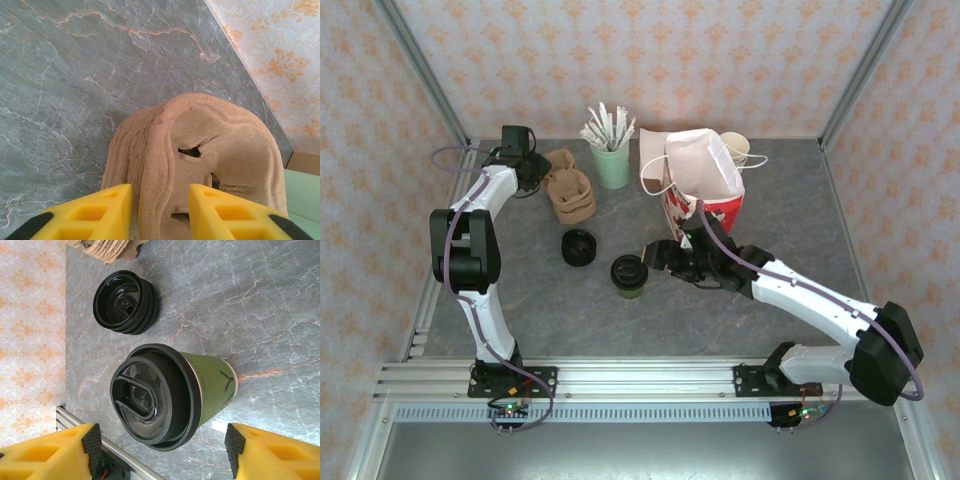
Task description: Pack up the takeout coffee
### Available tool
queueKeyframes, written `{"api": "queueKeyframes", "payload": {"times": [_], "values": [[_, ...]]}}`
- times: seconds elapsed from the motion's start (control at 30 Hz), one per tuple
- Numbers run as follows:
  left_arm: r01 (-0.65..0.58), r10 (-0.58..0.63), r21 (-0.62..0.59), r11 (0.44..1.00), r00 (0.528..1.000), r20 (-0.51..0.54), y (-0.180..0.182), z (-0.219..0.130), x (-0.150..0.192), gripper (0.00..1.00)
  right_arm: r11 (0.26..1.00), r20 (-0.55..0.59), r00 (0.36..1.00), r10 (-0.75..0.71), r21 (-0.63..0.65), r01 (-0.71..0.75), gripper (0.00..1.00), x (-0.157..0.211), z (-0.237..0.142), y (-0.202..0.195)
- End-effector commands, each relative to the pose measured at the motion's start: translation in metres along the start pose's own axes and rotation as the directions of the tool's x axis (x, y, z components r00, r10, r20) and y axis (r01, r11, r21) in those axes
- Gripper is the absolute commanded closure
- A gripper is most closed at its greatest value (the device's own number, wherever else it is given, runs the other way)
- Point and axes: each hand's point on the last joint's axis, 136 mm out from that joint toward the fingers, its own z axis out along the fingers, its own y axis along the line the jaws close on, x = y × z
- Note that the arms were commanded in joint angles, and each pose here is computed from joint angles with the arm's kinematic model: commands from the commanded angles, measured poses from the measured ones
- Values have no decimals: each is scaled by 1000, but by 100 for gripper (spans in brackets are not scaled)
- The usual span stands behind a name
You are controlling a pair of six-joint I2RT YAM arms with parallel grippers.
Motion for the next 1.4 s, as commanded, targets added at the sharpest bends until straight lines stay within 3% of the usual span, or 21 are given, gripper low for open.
{"api": "queueKeyframes", "payload": {"times": [0.0,0.57,1.0,1.2,1.37], "values": [[10,-10,39,999,1000,19,-10,-2,-10,68,1000,25,999,-24,-6,24,31,-8,-4,9],[51,-55,169,984,998,19,-37,-24,-15,93,999,33,999,-42,-18,43,31,-13,-10,20],[37,-74,442,896,995,68,-108,-124,-42,99,989,167,981,-97,-91,113,33,-36,-52,52],[-21,-31,578,815,996,79,-139,-199,-40,100,969,237,962,-136,-170,179,34,-51,-78,80],[-121,62,680,723,992,111,-152,-283,-17,100,934,331,933,-140,-269,236,34,-72,-112,111]]}}
